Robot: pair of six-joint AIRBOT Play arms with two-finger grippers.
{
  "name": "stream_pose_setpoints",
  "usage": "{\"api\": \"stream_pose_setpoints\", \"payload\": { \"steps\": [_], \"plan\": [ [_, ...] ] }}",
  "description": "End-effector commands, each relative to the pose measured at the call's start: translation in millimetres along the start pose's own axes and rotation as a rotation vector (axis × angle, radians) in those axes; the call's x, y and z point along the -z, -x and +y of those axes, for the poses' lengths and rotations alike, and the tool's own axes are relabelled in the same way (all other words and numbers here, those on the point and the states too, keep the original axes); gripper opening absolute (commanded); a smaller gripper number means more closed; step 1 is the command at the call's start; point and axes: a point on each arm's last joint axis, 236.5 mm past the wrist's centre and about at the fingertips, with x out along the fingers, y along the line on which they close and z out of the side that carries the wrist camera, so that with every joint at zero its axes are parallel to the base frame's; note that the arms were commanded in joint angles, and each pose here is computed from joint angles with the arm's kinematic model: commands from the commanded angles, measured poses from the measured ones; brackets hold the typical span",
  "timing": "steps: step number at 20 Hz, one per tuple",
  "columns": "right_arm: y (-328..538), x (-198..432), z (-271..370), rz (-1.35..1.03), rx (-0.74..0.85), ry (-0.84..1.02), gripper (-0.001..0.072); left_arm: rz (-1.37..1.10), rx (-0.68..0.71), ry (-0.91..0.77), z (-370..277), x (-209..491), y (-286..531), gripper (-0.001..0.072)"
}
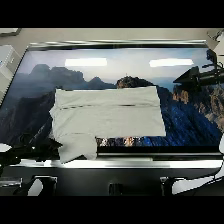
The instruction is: Fold the clothes and pants, and hang the long-sleeved shirts on hangers.
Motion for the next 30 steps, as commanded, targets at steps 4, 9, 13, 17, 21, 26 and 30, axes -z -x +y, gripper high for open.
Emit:
{"api": "stream_pose_setpoints", "payload": {
  "steps": [4, 9, 13, 17, 21, 26, 30],
  "plan": [
    [2, 0, 3, -0.008, 0.004, 0.009, 0.0425, -0.096, -0.053, -0.037, 13, -22, 1, 0.0612],
    [3, -2, 3, -0.015, 0.005, 0.012, 0.0425, -0.109, -0.065, -0.013, 19, -30, -3, 0.0612],
    [3, -5, 2, -0.027, 0.007, 0.012, 0.0425, -0.043, -0.072, -0.021, 20, -20, -14, 0.0612],
    [3, -5, 2, -0.03, 0.008, 0.012, 0.0425, 0.002, -0.078, -0.067, 13, -10, -24, 0.0612],
    [3, -5, 2, -0.03, 0.008, 0.013, 0.0426, 0.01, -0.08, -0.056, 13, -7, -25, 0.0522],
    [3, -5, -11, -0.027, 0.06, 0.028, 0.0426, 0.013, -0.08, -0.054, 13, -7, -26, 0.002],
    [1, 18, -68, 0.053, 0.228, -0.044, 0.0426, 0.012, -0.077, -0.052, 12, -7, -26, 0.0019]
  ]
}}
